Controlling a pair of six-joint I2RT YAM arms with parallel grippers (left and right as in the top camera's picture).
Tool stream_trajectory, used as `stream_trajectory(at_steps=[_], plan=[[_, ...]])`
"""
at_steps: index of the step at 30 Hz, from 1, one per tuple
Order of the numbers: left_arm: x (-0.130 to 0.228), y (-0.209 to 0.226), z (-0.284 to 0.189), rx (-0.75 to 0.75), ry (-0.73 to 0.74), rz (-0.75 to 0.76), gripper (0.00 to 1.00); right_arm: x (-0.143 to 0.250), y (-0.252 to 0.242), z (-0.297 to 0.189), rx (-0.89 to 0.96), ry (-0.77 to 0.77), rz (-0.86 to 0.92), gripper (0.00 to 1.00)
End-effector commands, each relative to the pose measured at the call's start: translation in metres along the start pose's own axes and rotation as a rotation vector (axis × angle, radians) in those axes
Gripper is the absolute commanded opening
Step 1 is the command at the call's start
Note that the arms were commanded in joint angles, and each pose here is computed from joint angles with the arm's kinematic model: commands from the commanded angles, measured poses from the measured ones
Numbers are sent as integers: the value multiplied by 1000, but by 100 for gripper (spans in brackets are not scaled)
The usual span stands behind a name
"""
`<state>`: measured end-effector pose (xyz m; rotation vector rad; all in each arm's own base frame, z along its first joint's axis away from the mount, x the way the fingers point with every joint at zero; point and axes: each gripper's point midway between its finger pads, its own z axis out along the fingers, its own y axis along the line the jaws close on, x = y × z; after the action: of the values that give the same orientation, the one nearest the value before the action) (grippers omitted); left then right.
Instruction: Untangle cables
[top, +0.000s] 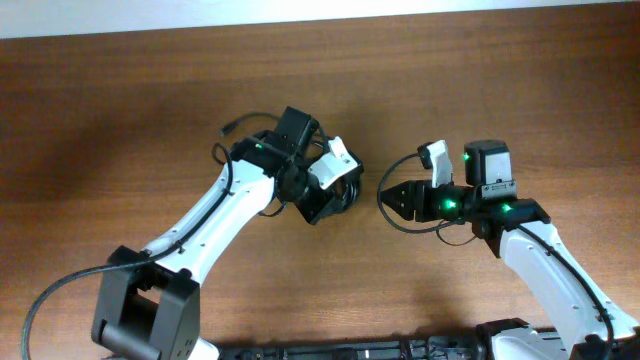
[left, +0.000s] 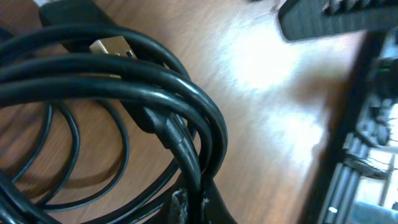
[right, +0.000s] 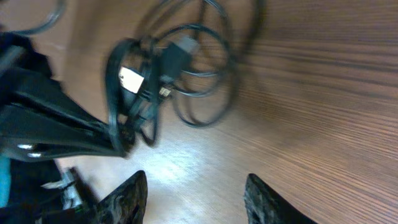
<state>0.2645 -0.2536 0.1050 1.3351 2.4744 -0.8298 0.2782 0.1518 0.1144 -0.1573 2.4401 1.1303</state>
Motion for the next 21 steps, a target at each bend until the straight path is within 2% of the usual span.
stream_trajectory(at_steps=[1,7,16,21], plan=[[-20,-27,-11,122,-94,77,0,1,21,-1,-112,14,-33,53],[-33,-43,-15,218,-162,97,0,3,33,-2,-182,25,-42,55],[-41,-43,-16,228,-191,59,0,6,47,-5,-263,47,-43,55],[-50,-69,-27,387,-253,70,0,4,47,-6,-265,35,-58,54]])
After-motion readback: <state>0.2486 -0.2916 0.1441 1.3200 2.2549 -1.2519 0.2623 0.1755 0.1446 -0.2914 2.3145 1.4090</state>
